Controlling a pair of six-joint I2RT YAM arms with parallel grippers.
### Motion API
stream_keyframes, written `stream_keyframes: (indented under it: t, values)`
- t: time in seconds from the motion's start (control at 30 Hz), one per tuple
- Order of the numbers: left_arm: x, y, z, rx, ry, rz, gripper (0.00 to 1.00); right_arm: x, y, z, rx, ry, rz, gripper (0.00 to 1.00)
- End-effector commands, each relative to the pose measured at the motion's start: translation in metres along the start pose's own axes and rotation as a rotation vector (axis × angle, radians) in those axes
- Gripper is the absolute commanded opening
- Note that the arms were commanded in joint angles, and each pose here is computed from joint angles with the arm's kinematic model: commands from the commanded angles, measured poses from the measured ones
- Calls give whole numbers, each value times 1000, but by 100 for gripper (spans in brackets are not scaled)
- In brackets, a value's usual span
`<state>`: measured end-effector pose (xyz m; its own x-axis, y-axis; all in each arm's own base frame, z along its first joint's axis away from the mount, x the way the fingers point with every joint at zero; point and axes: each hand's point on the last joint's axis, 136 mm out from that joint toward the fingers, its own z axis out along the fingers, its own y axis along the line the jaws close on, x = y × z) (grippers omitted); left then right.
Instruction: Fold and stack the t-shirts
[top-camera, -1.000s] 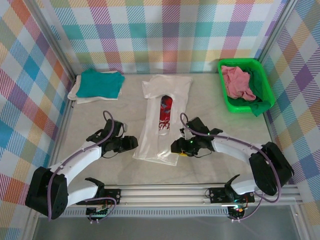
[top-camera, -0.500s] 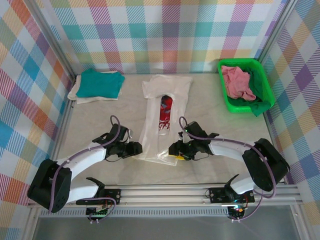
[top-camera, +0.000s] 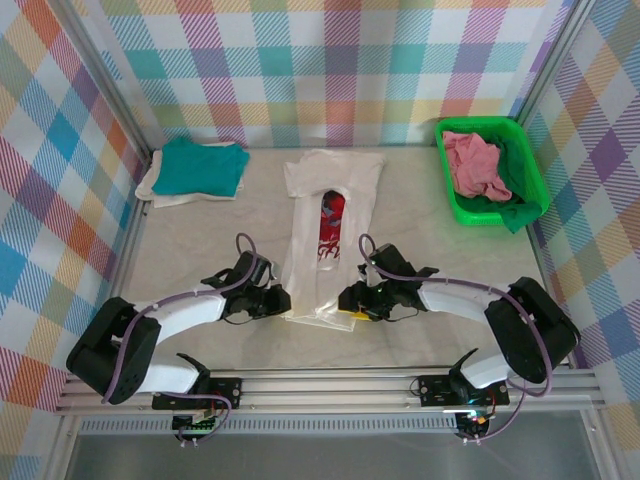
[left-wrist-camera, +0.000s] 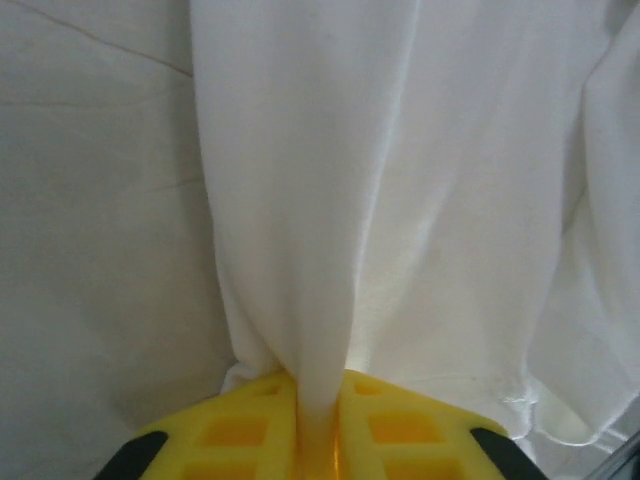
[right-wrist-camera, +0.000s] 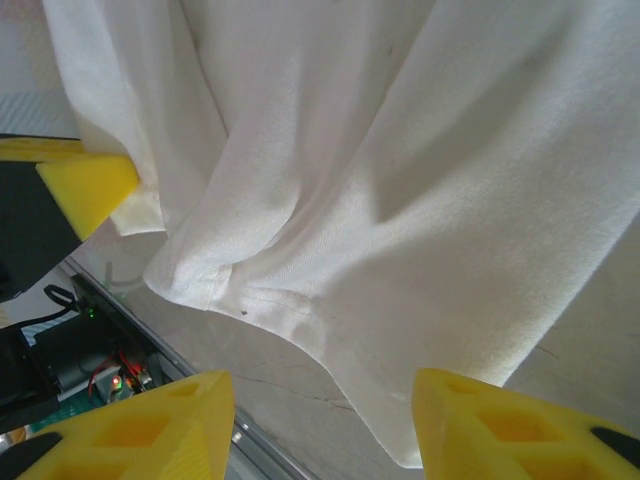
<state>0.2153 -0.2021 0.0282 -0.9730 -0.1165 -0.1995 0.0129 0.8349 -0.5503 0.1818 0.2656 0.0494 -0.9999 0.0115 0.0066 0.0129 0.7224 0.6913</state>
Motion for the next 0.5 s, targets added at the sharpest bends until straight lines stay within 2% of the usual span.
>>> stream_keyframes:
  t: [0.0, 0.17, 0.3, 0.47]
  values:
    - [-3, -15, -3, 46, -25, -8, 3, -5, -4, -13, 25, -45, -17, 51]
    - [-9, -16, -20, 36, -89, -13, 0, 0, -15, -20, 50, -27, 37, 51]
    - [-4, -15, -18, 46, -72, -35, 0, 22, -28, -19, 79, 22, 116, 51]
    - [2, -10, -11, 60, -63, -48, 0, 26, -28, -14, 57, 32, 135, 52]
